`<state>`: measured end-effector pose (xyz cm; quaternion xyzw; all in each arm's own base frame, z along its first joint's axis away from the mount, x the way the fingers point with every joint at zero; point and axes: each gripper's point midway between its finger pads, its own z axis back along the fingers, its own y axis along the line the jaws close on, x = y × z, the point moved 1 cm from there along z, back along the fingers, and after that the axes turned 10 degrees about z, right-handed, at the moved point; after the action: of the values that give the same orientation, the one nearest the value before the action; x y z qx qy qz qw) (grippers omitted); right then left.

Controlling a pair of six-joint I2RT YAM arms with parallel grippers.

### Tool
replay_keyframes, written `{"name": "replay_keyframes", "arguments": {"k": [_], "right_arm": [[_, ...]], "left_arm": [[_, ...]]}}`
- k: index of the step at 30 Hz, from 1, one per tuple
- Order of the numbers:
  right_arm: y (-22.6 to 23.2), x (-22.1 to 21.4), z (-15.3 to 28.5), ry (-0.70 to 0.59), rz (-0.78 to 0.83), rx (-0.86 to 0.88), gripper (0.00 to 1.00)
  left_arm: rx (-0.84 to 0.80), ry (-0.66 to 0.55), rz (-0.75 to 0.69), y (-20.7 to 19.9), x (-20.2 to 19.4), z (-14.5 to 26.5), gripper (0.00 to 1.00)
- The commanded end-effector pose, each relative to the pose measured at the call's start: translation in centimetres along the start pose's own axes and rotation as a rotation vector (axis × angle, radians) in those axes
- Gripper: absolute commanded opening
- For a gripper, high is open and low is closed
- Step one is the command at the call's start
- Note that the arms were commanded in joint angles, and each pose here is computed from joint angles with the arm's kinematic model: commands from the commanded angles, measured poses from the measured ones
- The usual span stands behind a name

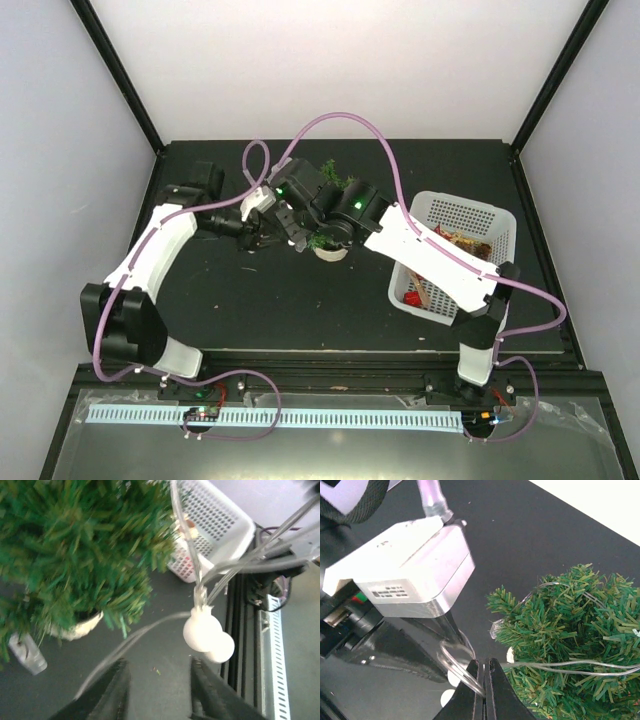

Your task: Decorate the small christmas tree

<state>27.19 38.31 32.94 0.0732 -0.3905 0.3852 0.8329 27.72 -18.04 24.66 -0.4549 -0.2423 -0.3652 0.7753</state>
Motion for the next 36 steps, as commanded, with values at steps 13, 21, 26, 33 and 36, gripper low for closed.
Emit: {"name": "replay_keyframes", "arguments": {"k": [13, 21, 26, 33, 36], "right_arm": [[-1.2, 2.4, 1.3, -0.072, -0.067, 0.047, 0.01], [-1.3, 3.0, 1.9, -0.095, -0.090, 0.066, 0.01], [-1.2, 3.3, 2.0, -0.104, -0.096, 0.083, 0.01], [-0.8, 3.7, 2.2, -0.121, -0.103, 0.116, 0.01], [-0.8, 3.6, 2.1, -0.119, -0.108, 0.117, 0.01]], "left_arm": [[0.023, -0.029, -0.088, 0.6, -1.3, -1.8, 0.53], [0.006, -0.137, -0.106, 0.6, -0.6, -2.6, 0.54], [-0.024, -0.148, -0.125, -0.1, -0.4, -3.2, 0.50], [-0.051, -0.135, -0.135, -0.4, 0.0, -4.3, 0.14], [-0.064, -0.123, -0.149, -0.9, 0.1, -4.5, 0.02]]}}
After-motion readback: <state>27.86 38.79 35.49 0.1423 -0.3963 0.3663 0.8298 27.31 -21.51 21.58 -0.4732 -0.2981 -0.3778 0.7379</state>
